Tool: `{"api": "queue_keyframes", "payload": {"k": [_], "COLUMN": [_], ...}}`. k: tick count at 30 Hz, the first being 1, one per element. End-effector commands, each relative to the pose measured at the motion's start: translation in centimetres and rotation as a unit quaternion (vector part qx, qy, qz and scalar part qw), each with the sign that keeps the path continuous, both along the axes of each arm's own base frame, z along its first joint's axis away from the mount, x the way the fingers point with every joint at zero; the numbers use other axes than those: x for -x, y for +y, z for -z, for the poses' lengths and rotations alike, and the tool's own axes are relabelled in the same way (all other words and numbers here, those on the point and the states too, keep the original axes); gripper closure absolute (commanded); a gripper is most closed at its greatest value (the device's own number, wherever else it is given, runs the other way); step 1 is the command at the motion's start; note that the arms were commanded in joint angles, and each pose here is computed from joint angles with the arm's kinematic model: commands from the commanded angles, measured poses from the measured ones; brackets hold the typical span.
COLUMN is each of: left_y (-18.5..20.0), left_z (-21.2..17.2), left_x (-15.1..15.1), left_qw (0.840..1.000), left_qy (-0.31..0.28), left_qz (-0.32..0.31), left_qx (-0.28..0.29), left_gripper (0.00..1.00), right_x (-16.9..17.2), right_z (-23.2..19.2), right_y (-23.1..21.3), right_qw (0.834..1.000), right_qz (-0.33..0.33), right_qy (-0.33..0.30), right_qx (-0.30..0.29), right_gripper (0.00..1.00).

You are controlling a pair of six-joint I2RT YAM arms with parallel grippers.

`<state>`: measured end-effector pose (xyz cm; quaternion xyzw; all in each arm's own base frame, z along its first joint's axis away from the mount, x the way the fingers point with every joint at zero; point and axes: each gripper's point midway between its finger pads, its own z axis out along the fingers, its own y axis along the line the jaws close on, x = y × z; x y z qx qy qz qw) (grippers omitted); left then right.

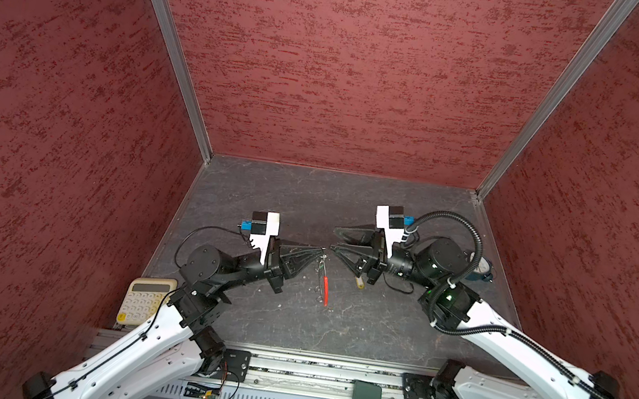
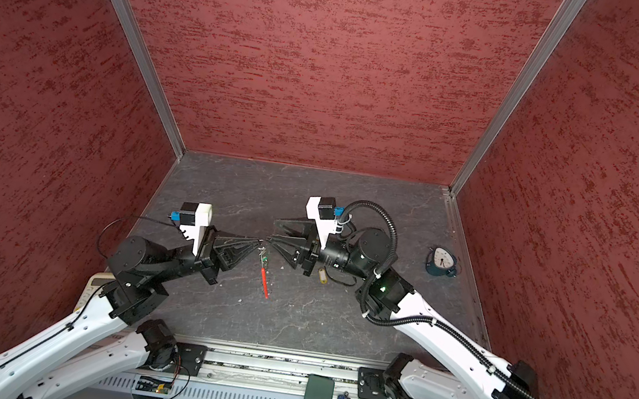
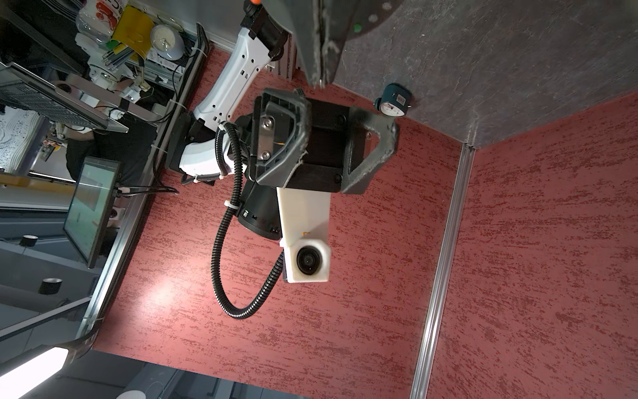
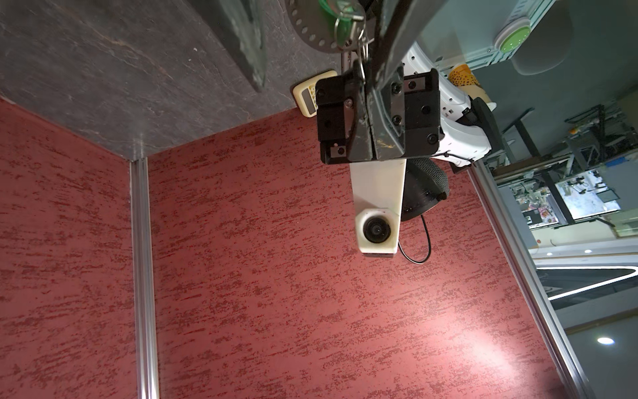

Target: Remove the keys from the keyring

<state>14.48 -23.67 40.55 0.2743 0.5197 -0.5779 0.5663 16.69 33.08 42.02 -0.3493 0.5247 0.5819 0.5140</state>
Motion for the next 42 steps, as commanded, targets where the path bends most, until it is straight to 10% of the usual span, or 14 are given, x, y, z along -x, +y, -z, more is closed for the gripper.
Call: {"api": "queue_keyframes", "payload": {"k": [1,39,42], "left_y": [0.5,0.6,0.7], "left_z": [-0.6,0.0,0.3], "left_x": [0.3,-0.5,-0.7], "left_qw": [1.0,1.0,0.999], "left_qy": [-0.019,0.002,0.014], "left_qz": [-0.008,-0.028,-0.034], "left_qx": [0.013,0.005,-0.006], "left_gripper": [1.0,1.0,0.87], "right_x": [1.3,2.9,2.3], "right_z": [-0.7,1.7,2.3], "right_y": [0.0,1.1,0.8], "right_qw": [0.999,0.995,0.996], "right_qz": [-0.033,-0.092,-0.061], "right_qy": [-0.002,0.02,0.022], "right_qx": [-0.02,0.019,0.058], "right_gripper": [0.52,1.0,1.0]}}
